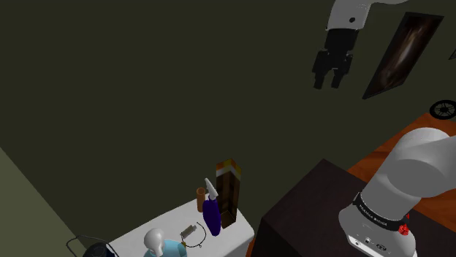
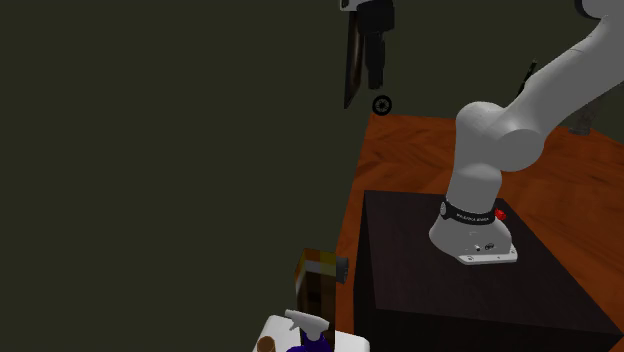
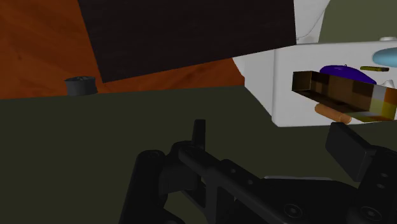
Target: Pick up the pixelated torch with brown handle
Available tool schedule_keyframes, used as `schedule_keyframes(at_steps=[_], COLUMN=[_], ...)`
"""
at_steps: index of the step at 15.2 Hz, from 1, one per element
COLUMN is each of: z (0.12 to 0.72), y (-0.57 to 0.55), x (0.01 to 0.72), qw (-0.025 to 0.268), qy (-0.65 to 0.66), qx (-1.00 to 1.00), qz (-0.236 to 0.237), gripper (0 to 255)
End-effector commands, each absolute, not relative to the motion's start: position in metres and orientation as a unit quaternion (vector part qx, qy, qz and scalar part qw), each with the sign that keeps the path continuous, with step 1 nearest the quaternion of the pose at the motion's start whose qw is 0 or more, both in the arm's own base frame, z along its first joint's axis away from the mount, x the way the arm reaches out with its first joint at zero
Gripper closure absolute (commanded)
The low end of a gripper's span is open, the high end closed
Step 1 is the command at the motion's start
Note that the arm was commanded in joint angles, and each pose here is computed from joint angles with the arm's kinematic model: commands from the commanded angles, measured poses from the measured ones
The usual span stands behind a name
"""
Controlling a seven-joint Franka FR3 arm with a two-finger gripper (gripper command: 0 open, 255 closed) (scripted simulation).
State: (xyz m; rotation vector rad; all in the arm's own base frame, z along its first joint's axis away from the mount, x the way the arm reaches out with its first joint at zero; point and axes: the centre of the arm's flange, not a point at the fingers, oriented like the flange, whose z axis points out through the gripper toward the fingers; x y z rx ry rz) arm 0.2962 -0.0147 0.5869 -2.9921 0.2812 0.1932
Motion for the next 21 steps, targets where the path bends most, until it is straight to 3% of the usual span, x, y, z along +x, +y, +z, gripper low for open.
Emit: schedule_keyframes(at_steps=[1,21], z=[0.587,0.437], y=[-0.015,0.208], x=[0.296,0.334], qw=[0.065,0.025], qy=[0.093,0.161], qx=[-0.991,-0.986], qz=[0.064,0.036], gripper=[0,0])
